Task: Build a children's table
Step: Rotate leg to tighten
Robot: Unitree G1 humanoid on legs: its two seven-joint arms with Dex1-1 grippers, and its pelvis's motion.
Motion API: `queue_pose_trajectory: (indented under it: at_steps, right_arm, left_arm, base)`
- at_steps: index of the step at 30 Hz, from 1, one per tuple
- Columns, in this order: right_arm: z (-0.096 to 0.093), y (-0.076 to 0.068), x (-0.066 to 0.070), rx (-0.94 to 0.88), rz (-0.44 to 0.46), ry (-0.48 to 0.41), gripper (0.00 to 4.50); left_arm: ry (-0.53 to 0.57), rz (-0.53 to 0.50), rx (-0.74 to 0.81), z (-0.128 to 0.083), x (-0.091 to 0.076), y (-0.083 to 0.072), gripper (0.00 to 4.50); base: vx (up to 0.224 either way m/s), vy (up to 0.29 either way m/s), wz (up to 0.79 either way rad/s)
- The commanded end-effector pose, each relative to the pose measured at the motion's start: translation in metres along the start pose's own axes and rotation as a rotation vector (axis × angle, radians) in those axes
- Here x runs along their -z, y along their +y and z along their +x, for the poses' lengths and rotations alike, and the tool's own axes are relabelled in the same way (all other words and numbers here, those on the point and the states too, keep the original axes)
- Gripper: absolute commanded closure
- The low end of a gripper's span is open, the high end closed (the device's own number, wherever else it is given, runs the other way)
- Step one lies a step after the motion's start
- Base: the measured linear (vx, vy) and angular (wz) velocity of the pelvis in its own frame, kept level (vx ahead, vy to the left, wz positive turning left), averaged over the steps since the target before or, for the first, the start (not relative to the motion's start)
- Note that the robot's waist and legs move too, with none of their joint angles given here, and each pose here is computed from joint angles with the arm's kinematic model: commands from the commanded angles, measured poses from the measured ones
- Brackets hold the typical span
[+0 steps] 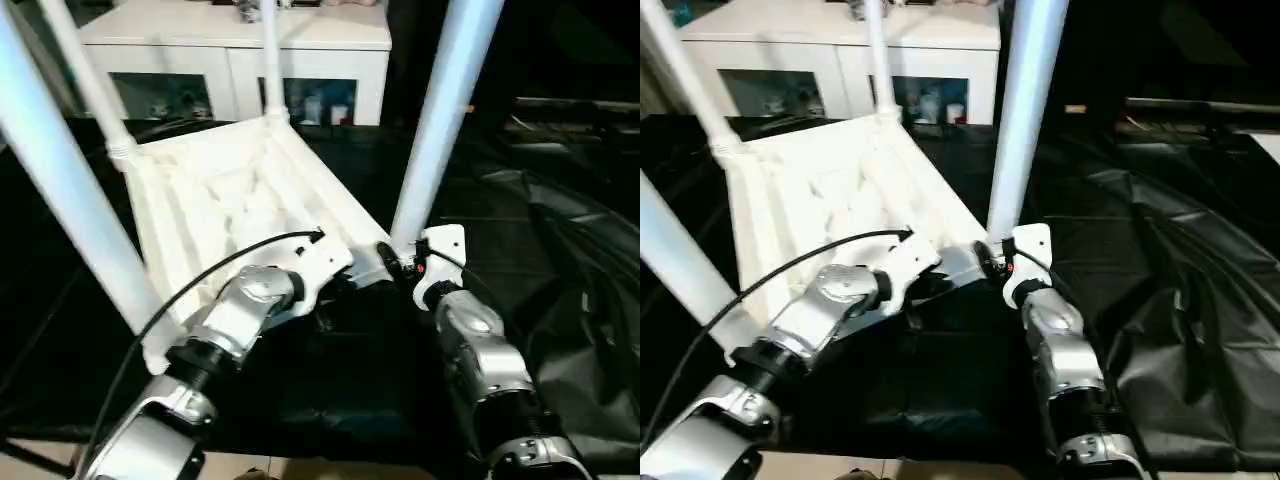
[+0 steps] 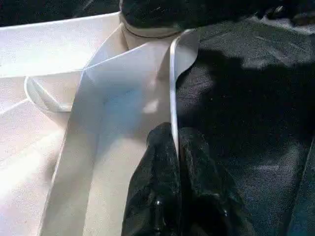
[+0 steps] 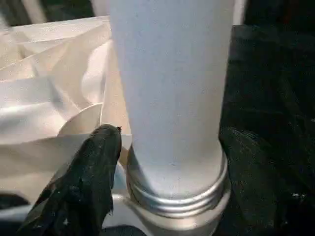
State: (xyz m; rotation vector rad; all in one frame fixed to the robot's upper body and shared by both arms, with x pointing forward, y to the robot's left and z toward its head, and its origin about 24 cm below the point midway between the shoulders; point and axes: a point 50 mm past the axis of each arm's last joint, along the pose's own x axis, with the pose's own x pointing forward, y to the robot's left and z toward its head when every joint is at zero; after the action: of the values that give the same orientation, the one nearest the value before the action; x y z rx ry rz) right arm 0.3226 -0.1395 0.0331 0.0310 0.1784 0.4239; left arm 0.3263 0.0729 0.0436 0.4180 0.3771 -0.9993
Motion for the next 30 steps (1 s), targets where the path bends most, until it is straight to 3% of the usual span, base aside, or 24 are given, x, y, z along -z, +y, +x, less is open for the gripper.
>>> queue_pose_trajectory:
  at_steps: [1, 6, 9, 17, 30]
  right_arm:
    - [-0.003, 0.006, -0.010, -0.227, -0.104, 0.030, 0.73]
    - [-0.029, -0.003, -0.006, -0.491, -0.253, 0.131, 0.73]
    - [-0.034, -0.009, -0.008, -0.524, -0.282, 0.143, 0.73]
    - [-0.046, -0.012, -0.013, -0.670, -0.278, 0.186, 0.73]
    - [-0.047, -0.011, -0.007, -0.702, -0.276, 0.219, 1.75]
  left_arm:
    - [-0.049, 0.029, 0.028, -0.008, 0.001, 0.000, 4.50]
    - [-0.053, 0.071, 0.133, -0.021, 0.007, -0.005, 4.50]
    - [-0.066, 0.091, 0.202, -0.028, 0.009, -0.009, 4.50]
    - [-0.049, 0.112, 0.344, -0.048, 0.017, -0.016, 4.50]
    - [-0.041, 0.106, 0.344, -0.051, 0.018, -0.014, 4.50]
  base:
    - [0.000, 0.000, 0.00]
    - [0.000, 0.000, 0.00]
    - [0.000, 0.000, 0.00]
    - [0.000, 0.000, 0.00]
    - [0.000, 0.000, 0.00]
